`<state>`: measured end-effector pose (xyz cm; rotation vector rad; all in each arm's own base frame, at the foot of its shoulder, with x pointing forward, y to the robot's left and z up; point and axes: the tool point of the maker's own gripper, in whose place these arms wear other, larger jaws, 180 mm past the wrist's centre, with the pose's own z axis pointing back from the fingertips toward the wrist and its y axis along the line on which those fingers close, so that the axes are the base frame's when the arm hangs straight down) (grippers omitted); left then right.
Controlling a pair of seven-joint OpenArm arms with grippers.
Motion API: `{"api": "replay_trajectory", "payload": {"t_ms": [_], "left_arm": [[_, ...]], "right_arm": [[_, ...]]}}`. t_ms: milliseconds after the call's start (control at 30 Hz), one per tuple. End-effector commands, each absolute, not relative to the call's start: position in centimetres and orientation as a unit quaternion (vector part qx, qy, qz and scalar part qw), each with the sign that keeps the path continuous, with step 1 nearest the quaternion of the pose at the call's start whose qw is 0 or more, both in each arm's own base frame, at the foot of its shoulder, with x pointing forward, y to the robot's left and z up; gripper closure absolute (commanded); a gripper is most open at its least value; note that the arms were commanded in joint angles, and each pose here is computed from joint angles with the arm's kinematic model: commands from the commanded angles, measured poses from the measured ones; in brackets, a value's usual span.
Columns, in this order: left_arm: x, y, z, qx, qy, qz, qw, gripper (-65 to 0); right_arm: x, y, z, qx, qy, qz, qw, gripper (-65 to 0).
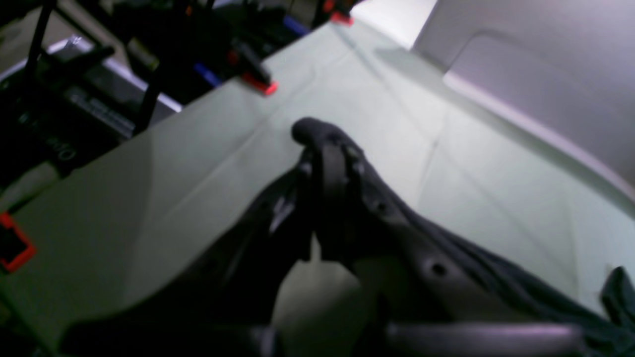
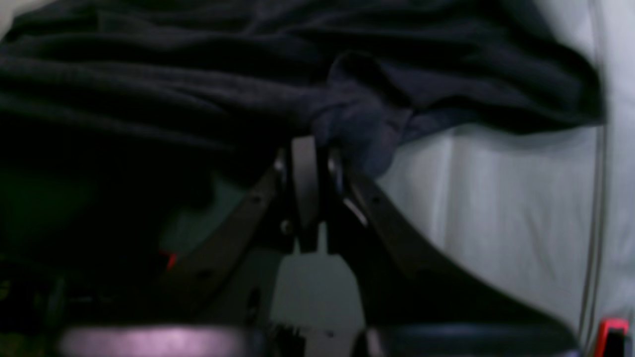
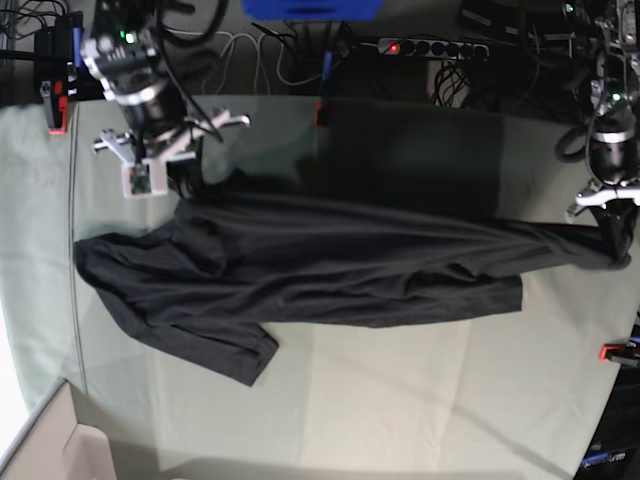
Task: Layout the t-shirt on the table in an organized manner, then fold the t-shirt properly
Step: 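Grasp the shirt shoulder with the right gripper and pull it outward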
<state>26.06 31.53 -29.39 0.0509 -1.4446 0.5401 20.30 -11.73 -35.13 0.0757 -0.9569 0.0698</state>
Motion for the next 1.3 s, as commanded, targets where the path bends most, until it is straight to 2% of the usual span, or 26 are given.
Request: {"api": "replay_trajectory", "payload": {"t_ms": [0,167,433,600,667,800,967,1167,1267], "left_arm": [[25.7,32.2,-28.3,0.038,-0.667,0.236,0.706,-0.1],[24.3,32.2,-29.9,0.044,-0.646,0.237,0.724,-0.1],[21.1,34.1,-35.1,0.079,-0.586,0.254,0.765,-0.1],[20.7,34.7,-35.5,0.088,-0.581,0.256,0.767,-0.1],[21.0,34.8,-35.2,0.088,-0.585,0.255,0.765,-0.1],[22.1,34.8,-34.5,0.083,-0.596,0.255,0.757,-0.1],[22.4,34.8,-34.5,0.082,-0.598,0.258,0.755,-0.1],[22.2,34.9,-34.8,0.083,-0.595,0.259,0.756,-0.1],[22.0,34.9,-34.9,0.084,-0.593,0.259,0.758,-0.1]], "right_arm": [[20.0,-11.8,-35.0,0.034,-0.460,0.032,0.887,0.0],[19.1,-11.9,-35.3,0.035,-0.459,0.031,0.887,0.0],[15.3,-11.2,-38.6,0.048,-0.398,0.029,0.916,0.0],[13.0,-5.8,-39.2,0.121,-0.370,0.097,0.916,0.0],[12.1,-3.4,-39.6,0.151,-0.357,0.127,0.913,-3.9],[11.2,-0.7,-40.0,0.182,-0.333,0.173,0.909,-18.2],[11.7,-2.5,-40.4,0.158,-0.327,0.163,0.917,-30.5],[15.1,-7.4,-40.3,0.095,-0.355,0.113,0.923,-32.9],[17.3,-8.0,-40.1,0.086,-0.372,0.110,0.917,-33.0]]}}
